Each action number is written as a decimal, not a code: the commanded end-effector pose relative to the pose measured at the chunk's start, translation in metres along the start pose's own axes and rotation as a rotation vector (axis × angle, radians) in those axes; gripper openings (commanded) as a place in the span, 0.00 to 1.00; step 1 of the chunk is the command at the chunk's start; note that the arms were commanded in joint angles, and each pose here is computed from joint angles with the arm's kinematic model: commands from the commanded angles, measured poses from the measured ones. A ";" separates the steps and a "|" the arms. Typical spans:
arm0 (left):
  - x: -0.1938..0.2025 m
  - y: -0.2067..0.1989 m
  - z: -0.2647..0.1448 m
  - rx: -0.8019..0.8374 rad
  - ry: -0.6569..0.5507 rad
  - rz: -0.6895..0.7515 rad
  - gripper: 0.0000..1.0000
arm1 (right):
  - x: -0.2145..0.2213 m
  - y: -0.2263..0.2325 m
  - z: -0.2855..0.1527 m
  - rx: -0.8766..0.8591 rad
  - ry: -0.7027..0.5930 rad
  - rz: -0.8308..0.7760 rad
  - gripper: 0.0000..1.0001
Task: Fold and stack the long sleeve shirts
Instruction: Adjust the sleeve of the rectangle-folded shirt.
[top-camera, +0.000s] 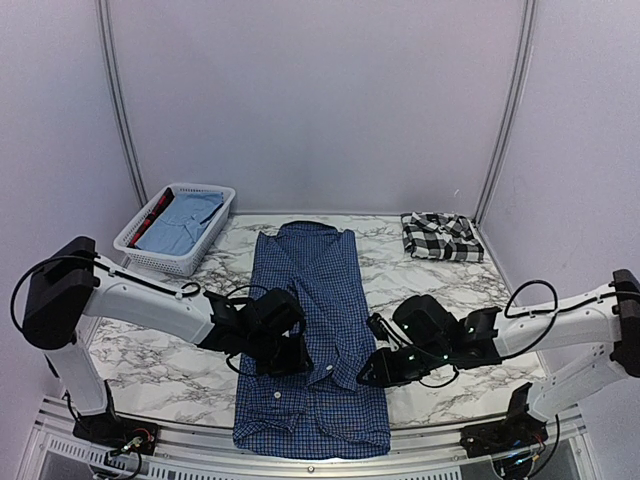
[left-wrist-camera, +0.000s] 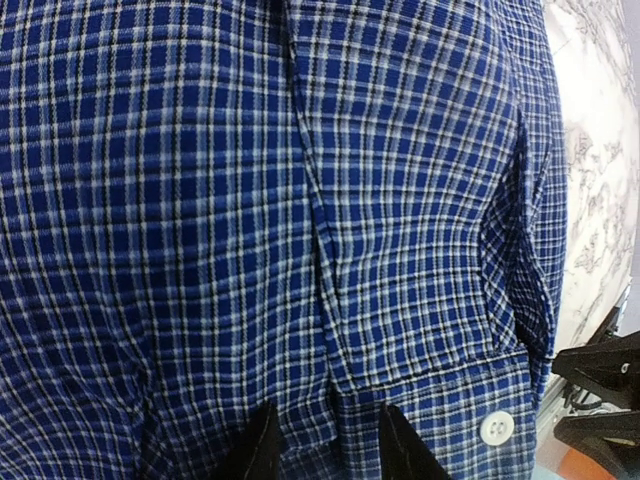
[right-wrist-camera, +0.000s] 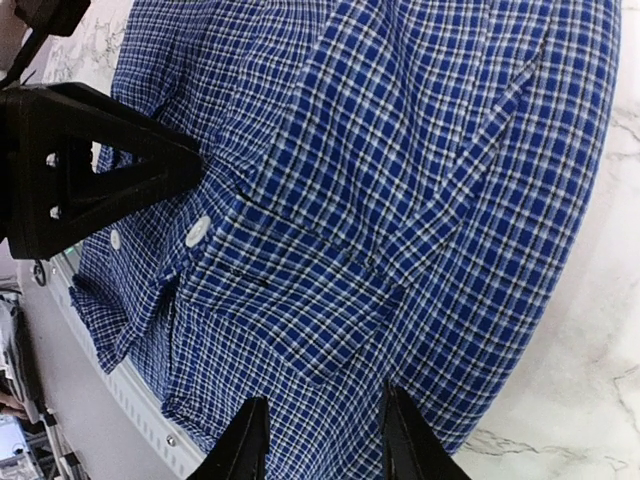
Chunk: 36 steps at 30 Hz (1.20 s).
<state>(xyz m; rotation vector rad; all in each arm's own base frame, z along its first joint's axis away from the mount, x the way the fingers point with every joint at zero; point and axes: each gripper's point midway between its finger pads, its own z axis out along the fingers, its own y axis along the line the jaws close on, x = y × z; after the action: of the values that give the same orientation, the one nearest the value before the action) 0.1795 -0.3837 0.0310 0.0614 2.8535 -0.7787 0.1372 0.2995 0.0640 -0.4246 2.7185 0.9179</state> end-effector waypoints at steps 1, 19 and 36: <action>0.002 -0.021 -0.011 0.077 -0.047 -0.082 0.36 | -0.001 0.019 -0.003 -0.115 -0.028 0.069 0.34; 0.021 -0.023 -0.009 0.134 -0.056 -0.205 0.34 | 0.010 0.013 0.022 -0.145 -0.003 0.141 0.34; 0.027 -0.027 -0.003 0.166 -0.035 -0.205 0.21 | 0.008 0.009 0.035 -0.148 -0.018 0.205 0.32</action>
<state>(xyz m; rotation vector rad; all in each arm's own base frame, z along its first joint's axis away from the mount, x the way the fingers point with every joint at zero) 0.1529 -0.4008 0.0378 -0.2438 2.8017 -1.0043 0.1303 0.3205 0.0408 -0.1858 2.7361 1.1560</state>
